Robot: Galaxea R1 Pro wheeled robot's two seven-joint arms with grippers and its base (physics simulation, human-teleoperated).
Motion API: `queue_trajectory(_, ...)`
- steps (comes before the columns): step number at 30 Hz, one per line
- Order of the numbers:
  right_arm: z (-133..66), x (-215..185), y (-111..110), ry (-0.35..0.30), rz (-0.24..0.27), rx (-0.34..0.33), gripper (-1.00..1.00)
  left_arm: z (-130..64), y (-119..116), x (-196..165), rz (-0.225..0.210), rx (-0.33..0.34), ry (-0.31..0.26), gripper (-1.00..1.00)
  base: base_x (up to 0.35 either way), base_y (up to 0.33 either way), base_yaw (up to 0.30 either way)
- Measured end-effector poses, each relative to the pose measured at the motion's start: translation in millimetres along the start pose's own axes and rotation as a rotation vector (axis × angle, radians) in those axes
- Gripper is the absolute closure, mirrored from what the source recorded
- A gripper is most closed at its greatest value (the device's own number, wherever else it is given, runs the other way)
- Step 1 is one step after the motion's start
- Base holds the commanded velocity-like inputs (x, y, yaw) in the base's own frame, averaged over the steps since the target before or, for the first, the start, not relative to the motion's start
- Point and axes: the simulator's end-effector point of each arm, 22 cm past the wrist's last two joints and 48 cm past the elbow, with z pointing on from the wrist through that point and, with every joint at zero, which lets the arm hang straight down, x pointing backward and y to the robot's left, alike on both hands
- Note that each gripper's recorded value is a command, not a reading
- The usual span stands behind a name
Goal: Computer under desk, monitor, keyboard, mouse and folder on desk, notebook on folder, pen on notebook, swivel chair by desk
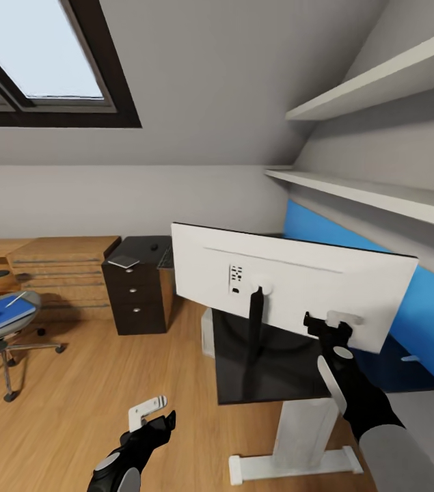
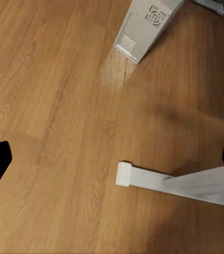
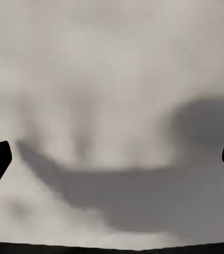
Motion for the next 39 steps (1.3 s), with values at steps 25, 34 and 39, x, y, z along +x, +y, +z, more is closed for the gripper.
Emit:
queue_trajectory(25, 0.9, -0.5, -2.2, -0.017, 0.005, 0.005, -1.00, -0.8, 1.8, -21.5, -0.040, -0.002, -0.093, -1.00, 0.272, -0.042, 0.000)
queue_trajectory(34, 1.3, 0.6, -3.4, -0.015, 0.004, 0.007, -1.00, 0.2, 2.4, -19.3, -0.039, -0.005, -0.089, -1.00, 0.009, 0.005, 0.000)
queue_trajectory(39, 1.9, 4.2, -5.7, -0.008, 0.002, 0.011, -1.00, 2.9, 8.5, -13.2, -0.035, -0.016, -0.075, -1.00, 0.000, 0.000, 0.000)
